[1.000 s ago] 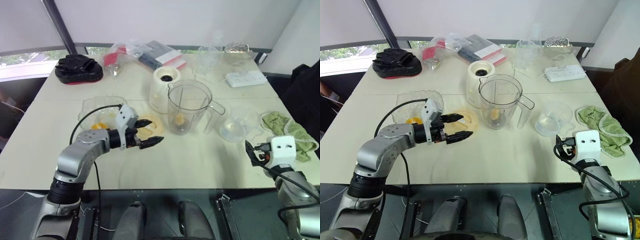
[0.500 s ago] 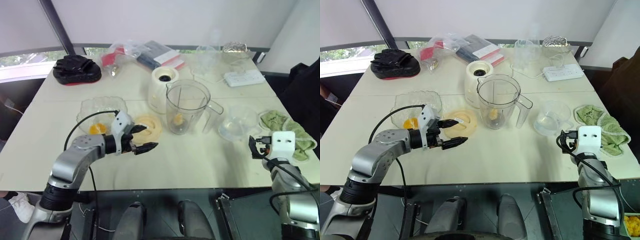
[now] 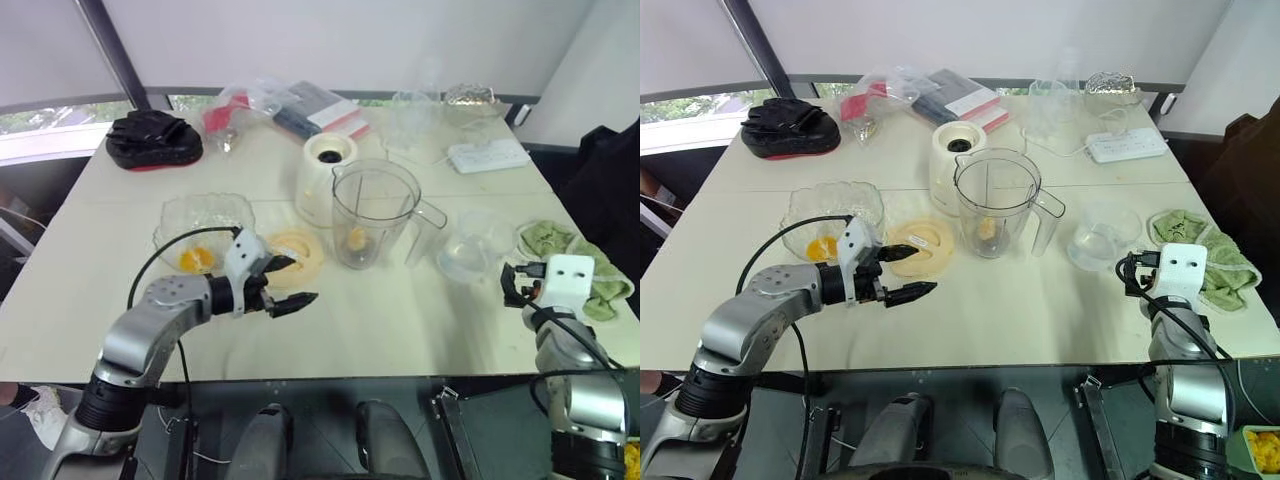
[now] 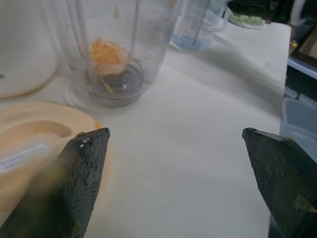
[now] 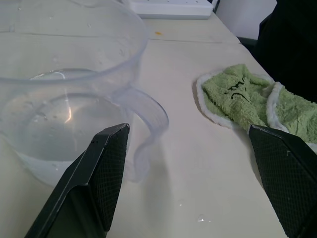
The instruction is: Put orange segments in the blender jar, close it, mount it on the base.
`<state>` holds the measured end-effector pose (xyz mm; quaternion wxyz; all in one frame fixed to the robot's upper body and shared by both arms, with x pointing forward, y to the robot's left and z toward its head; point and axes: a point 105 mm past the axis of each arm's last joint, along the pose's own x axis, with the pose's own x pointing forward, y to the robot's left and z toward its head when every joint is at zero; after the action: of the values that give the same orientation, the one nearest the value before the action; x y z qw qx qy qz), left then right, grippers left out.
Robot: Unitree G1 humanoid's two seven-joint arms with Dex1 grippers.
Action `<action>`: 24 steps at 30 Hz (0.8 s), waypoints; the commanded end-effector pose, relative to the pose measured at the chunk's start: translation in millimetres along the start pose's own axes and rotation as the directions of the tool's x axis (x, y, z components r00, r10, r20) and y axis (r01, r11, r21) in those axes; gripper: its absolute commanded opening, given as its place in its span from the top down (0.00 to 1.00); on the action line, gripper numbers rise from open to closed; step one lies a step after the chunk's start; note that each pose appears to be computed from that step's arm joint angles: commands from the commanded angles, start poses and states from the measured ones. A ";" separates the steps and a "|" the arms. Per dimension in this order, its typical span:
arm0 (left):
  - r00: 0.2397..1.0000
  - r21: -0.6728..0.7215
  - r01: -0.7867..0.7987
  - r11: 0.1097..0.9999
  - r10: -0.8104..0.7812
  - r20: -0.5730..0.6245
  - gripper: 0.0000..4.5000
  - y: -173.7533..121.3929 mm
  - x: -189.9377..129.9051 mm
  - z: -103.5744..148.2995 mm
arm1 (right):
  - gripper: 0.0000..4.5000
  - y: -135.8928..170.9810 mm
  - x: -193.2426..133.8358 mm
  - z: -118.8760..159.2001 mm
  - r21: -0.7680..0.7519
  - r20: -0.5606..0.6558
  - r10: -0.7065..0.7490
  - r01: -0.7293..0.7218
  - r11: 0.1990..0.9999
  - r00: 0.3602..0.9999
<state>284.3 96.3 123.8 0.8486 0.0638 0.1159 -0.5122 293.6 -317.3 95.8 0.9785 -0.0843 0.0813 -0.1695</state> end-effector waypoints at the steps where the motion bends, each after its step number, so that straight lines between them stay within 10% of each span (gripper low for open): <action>1: 1.000 0.060 0.005 0.998 -0.006 0.020 0.01 -3.6 -1.4 11.1 | 0.13 -6.5 3.7 10.7 0.027 0.045 -0.049 0.048 0.998 0.998; 24: 1.000 0.127 0.003 0.992 -0.003 -0.005 0.01 -6.2 -0.8 7.2 | 0.13 0.7 20.6 0.8 0.156 0.009 -0.131 0.129 0.979 0.991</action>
<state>283.4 95.8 122.3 0.8451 0.1021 0.1083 -0.5135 311.3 -320.2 79.9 0.9700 -0.0149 0.0829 -0.2280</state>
